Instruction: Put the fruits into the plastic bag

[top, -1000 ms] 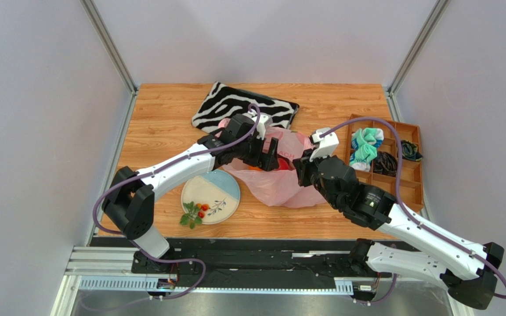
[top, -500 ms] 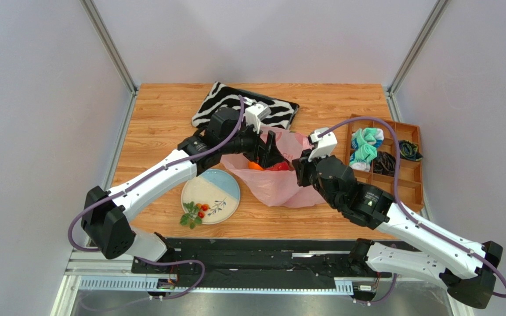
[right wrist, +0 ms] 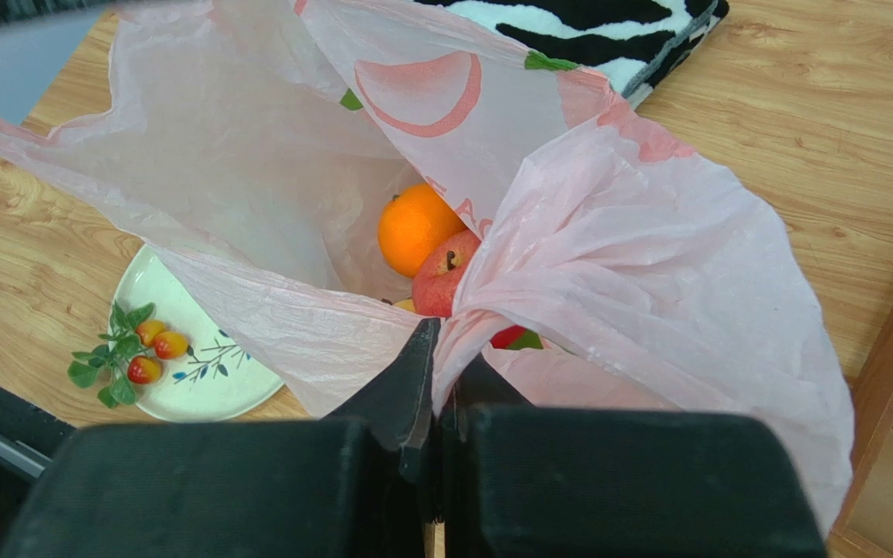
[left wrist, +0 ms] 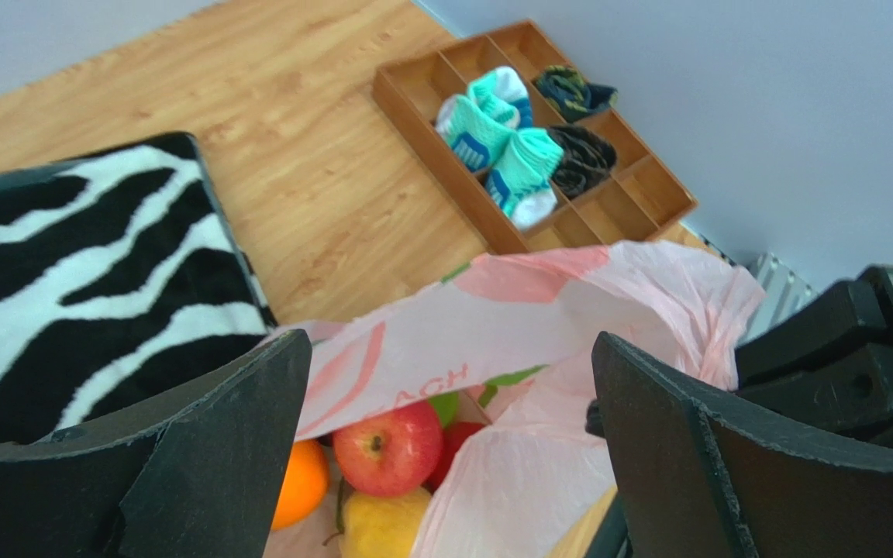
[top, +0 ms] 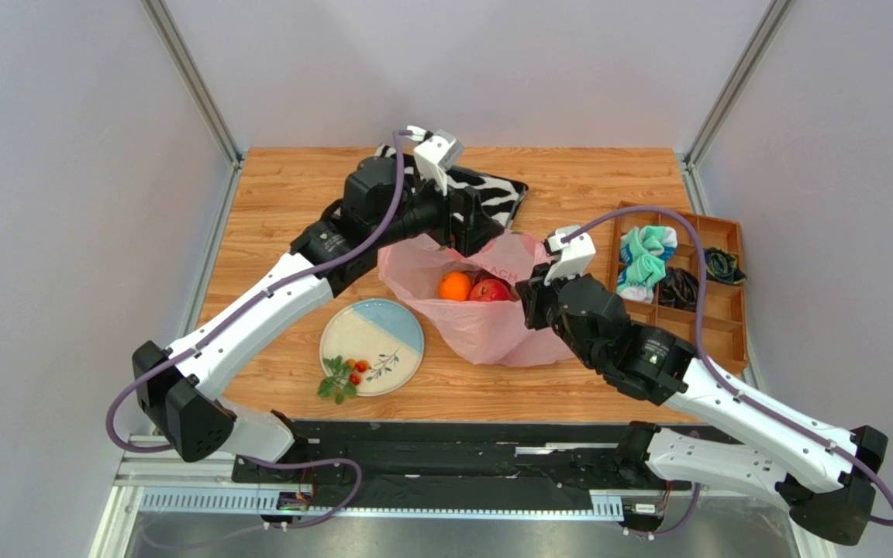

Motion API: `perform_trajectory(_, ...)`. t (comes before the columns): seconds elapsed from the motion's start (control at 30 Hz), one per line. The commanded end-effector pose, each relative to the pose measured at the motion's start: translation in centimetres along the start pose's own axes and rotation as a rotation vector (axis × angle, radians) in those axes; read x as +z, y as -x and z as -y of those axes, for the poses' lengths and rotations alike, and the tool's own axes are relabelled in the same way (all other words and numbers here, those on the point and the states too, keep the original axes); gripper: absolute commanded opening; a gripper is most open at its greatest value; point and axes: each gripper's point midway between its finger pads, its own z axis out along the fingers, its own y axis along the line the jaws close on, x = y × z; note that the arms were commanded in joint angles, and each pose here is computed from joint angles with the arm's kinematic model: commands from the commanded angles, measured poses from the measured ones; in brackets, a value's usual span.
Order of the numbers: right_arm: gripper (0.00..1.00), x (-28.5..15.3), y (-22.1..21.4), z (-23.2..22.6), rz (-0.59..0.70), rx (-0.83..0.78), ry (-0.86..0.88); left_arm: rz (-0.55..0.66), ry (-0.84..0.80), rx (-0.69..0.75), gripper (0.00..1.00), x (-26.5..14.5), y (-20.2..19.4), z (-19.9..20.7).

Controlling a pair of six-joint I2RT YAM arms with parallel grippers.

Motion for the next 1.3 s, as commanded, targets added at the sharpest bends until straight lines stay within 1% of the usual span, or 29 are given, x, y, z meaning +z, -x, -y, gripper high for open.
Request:
perform_trajectory(0.0, 0.00, -0.7, 2.2, 0.0, 0.059, 0.043, -0.001, 0.137, 0.136, 0.021, 0.99, -1.6, 5.2, -2.6)
perform_trajectory(0.13, 0.00, -0.9, 2.1, 0.1, 0.058, 0.046, -0.003, 0.236, 0.256, 0.045, 0.99, -4.6, 7.2, -4.9)
perform_trajectory(0.23, 0.00, -0.8, 2.1, 0.2, 0.060, 0.045, -0.006, 0.267, 0.337, 0.025, 0.99, -7.0, 8.1, -7.0)
perform_trajectory(0.37, 0.00, -0.7, 2.2, -0.1, 0.062, 0.049, 0.002, 0.267, 0.503, -0.040, 0.99, -10.0, 7.0, -11.0)
perform_trajectory(0.4, 0.00, -0.8, 2.2, 0.0, 0.064, 0.049, 0.003, 0.257, 0.569, -0.064, 0.99, -11.1, 6.2, -12.8)
perform_trajectory(0.47, 0.00, -0.8, 2.1, 0.1, 0.061, 0.046, -0.005, 0.242, 0.629, -0.128, 0.99, -12.6, 3.9, -14.3)
perform_trajectory(0.5, 0.00, -0.8, 2.2, 0.2, 0.065, 0.047, -0.007, 0.249, 0.683, -0.154, 0.99, -14.4, 3.3, -15.5)
perform_trajectory(0.53, 0.00, -0.8, 2.2, 0.2, 0.068, 0.047, -0.007, 0.212, 0.720, -0.206, 0.99, -14.8, 0.8, -16.7)
perform_trajectory(0.57, 0.00, -0.9, 2.3, 0.2, 0.071, 0.049, -0.008, 0.204, 0.746, -0.232, 0.99, -15.5, -0.2, -17.4)
perform_trajectory(0.6, 0.00, -0.8, 2.3, 0.2, 0.071, 0.049, -0.008, 0.212, 0.783, -0.262, 0.99, -17.1, -1.1, -18.2)
perform_trajectory(0.63, 0.00, -0.8, 2.3, 0.2, 0.072, 0.048, -0.007, 0.182, 0.814, -0.310, 0.99, -17.5, -3.5, -19.0)
perform_trajectory(0.7, 0.00, -0.7, 2.2, 0.1, 0.068, 0.048, -0.004, 0.188, 0.867, -0.348, 0.99, -19.3, -5.2, -19.8)
perform_trajectory(0.73, 0.00, -0.6, 2.1, 0.0, 0.065, 0.046, 0.000, 0.160, 0.896, -0.377, 0.99, -19.7, -7.2, -20.3)
perform_trajectory(0.8, 0.00, -0.6, 2.1, -0.1, 0.063, 0.048, 0.001, 0.152, 0.948, -0.397, 0.99, -20.8, -8.6, -20.6)
perform_trajectory(0.87, 0.00, -0.5, 1.9, -0.1, 0.060, 0.046, 0.001, 0.118, 0.975, -0.439, 0.99, -21.0, -11.1, -20.8)
perform_trajectory(0.9, 0.00, -0.5, 1.9, 0.0, 0.060, 0.047, -0.001, 0.114, 0.970, -0.457, 0.99, -21.0, -11.8, -20.7)
perform_trajectory(0.93, 0.00, -0.7, 2.0, -0.1, 0.064, 0.050, 0.003, 0.087, 0.973, -0.495, 0.99, -20.8, -13.7, -20.7)
perform_trajectory(1.0, 0.00, -0.7, 2.1, 0.1, 0.068, 0.052, -0.001, 0.073, 0.979, -0.547, 0.99, -20.7, -15.5, -20.6)
perform_trajectory(1.03, 0.00, -0.8, 2.1, 0.1, 0.069, 0.053, 0.001, 0.043, 0.987, -0.573, 0.99, -20.6, -17.5, -20.7)
perform_trajectory(1.1, 0.00, -0.9, 2.1, 0.1, 0.071, 0.056, 0.002, 0.038, 0.976, -0.623, 0.98, -20.2, -19.1, -20.5)
perform_trajectory(1.17, 0.00, -0.9, 2.1, 0.1, 0.072, 0.057, 0.002, -0.024, 0.995, -0.664, 0.98, -20.4, -22.0, -20.3)
perform_trajectory(1.27, 0.00, -1.0, 1.9, 0.3, 0.069, 0.055, -0.003, -0.109, 1.032, -0.691, 0.98, -21.1, -24.5, -20.0)
